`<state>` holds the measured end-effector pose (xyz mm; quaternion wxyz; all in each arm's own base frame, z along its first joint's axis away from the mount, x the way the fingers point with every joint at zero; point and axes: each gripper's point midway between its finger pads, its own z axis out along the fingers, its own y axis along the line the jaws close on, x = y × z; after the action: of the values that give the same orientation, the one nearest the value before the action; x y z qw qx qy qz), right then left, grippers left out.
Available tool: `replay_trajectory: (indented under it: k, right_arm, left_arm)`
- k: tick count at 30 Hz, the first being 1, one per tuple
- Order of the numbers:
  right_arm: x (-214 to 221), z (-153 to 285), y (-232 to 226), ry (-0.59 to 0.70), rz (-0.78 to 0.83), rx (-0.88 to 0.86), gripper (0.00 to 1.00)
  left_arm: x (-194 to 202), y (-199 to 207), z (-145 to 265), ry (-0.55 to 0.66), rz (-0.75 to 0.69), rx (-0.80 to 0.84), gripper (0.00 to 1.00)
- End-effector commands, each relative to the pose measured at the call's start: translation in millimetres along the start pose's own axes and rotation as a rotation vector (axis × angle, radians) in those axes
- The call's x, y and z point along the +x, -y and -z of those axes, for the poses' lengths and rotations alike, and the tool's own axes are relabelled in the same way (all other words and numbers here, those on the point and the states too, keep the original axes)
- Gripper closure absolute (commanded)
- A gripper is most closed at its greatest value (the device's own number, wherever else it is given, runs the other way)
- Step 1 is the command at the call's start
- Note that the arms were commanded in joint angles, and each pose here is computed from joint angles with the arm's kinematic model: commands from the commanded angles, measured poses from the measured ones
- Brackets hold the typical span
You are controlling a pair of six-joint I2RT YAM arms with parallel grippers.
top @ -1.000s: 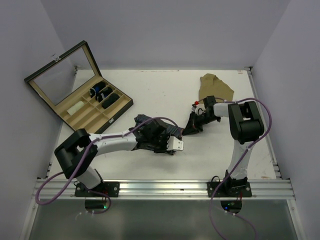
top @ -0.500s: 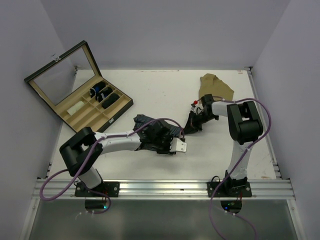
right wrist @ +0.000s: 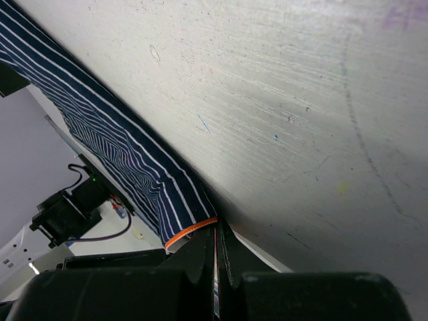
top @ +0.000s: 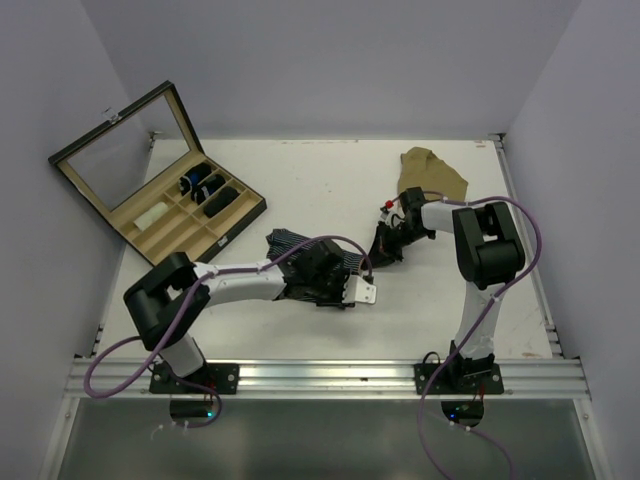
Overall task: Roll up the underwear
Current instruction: Fold the underwear
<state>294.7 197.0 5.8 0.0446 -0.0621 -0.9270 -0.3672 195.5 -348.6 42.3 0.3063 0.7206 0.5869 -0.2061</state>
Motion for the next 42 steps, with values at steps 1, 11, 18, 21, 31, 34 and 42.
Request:
replay_trajectory:
  k: [1,11,18,21,31,34,42]
  right_arm:
    - [-13,-16,65,0.061,0.016,0.278,1.00]
    - [-13,-18,66,0.048,0.018,0.276,1.00]
    - [-13,-18,69,0.046,0.017,0.285,1.00]
    - [-13,-18,70,0.045,0.016,0.289,1.00]
    - [-14,-18,71,0.046,0.016,0.293,1.00]
    - [-13,-18,71,0.044,0.016,0.291,1.00]
    - [-14,-16,66,0.050,0.029,0.277,1.00]
  left_arm:
    - [-21,-8,-3,0.064,-0.043,-0.009,0.62]
    - [-9,-2,0,0.027,-0.070,-0.008,0.92]
    - [-6,4,6,0.020,-0.073,0.006,1.00]
    - [-7,9,11,0.024,-0.070,0.024,1.00]
    - [1,20,13,0.017,-0.056,0.048,1.00]
    - [1,23,14,0.021,-0.046,0.056,1.00]
    - [9,30,-2,0.020,-0.004,0.086,1.00]
